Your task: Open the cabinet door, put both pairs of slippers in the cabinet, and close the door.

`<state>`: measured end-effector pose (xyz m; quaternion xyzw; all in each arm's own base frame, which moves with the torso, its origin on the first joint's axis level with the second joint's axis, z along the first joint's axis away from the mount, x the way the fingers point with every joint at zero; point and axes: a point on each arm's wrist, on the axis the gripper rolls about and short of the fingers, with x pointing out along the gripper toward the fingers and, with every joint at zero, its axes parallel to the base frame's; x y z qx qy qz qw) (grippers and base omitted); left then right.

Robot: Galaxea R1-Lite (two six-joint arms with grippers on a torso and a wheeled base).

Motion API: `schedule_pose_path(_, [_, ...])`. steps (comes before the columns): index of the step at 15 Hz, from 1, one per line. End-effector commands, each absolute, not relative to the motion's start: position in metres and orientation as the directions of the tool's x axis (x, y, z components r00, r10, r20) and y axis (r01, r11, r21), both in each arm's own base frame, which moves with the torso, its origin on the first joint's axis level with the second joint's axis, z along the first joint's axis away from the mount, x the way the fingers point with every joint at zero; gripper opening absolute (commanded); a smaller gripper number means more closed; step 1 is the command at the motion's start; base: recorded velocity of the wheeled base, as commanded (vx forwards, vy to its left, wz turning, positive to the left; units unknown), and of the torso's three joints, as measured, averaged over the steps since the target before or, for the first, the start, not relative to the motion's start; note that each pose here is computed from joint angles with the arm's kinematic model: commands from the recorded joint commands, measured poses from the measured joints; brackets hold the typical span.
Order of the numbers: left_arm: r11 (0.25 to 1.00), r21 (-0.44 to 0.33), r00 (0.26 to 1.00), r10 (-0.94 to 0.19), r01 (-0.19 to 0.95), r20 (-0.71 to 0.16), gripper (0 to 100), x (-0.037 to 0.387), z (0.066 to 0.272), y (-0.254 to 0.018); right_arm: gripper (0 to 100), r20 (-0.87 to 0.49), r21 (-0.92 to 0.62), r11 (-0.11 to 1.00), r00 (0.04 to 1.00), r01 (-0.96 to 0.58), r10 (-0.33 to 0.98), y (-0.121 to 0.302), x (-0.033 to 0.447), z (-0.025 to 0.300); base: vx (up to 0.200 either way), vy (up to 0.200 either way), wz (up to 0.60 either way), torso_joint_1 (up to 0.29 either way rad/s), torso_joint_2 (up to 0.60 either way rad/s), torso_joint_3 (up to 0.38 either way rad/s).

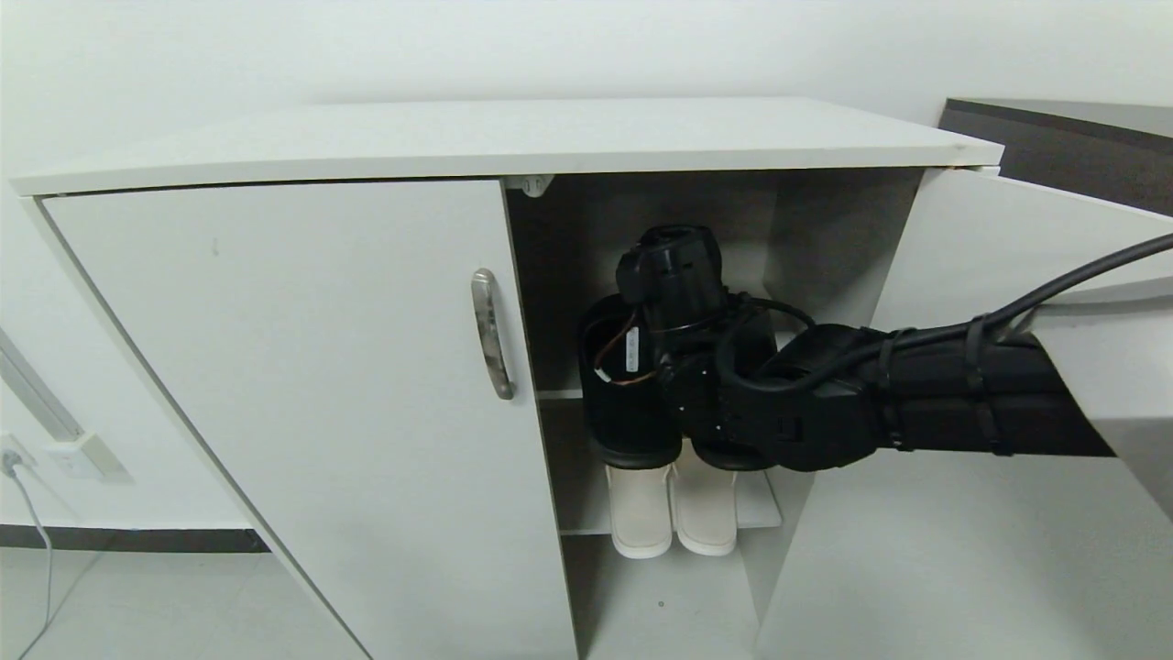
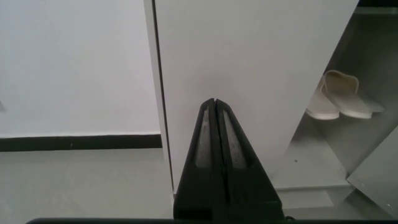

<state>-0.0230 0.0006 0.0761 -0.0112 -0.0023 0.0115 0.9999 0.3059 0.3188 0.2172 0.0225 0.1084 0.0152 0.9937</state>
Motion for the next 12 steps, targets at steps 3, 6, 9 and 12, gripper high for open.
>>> schedule_pose_path(3, [0.999, -0.023, 1.000, 0.023, -0.023, 0.003, 0, -0.023, 0.076, 0.001, 0, -0.211, 0.017, 1.000, 0.977, -0.005, 0.009, 0.323, 0.328, 0.215, 0.000, 0.000, 0.00, 0.000, 0.00, 0.000])
schedule_pose_path(6, [0.999, -0.023, 1.000, 0.023, -0.023, 0.003, 0, -0.023, 0.076, 0.001, 0, -0.212, 0.024, 1.000, 0.977, -0.003, 0.008, 0.321, 0.338, 0.224, 0.000, 0.000, 0.00, 0.000, 0.00, 0.000])
schedule_pose_path(9, [0.999, -0.023, 1.000, 0.023, -0.023, 0.002, 0, -0.023, 0.076, 0.001, 0, -0.208, 0.028, 1.000, 0.978, 0.005, 0.001, 0.322, 0.344, 0.225, 0.000, 0.000, 0.00, 0.000, 0.00, 0.000])
schedule_pose_path(12, [0.999, -0.023, 1.000, 0.023, -0.023, 0.003, 0, -0.023, 0.076, 0.001, 0, -0.201, 0.036, 0.999, 0.980, 0.009, -0.002, 0.324, 0.349, 0.225, 0.000, 0.000, 0.00, 0.000, 0.00, 0.000])
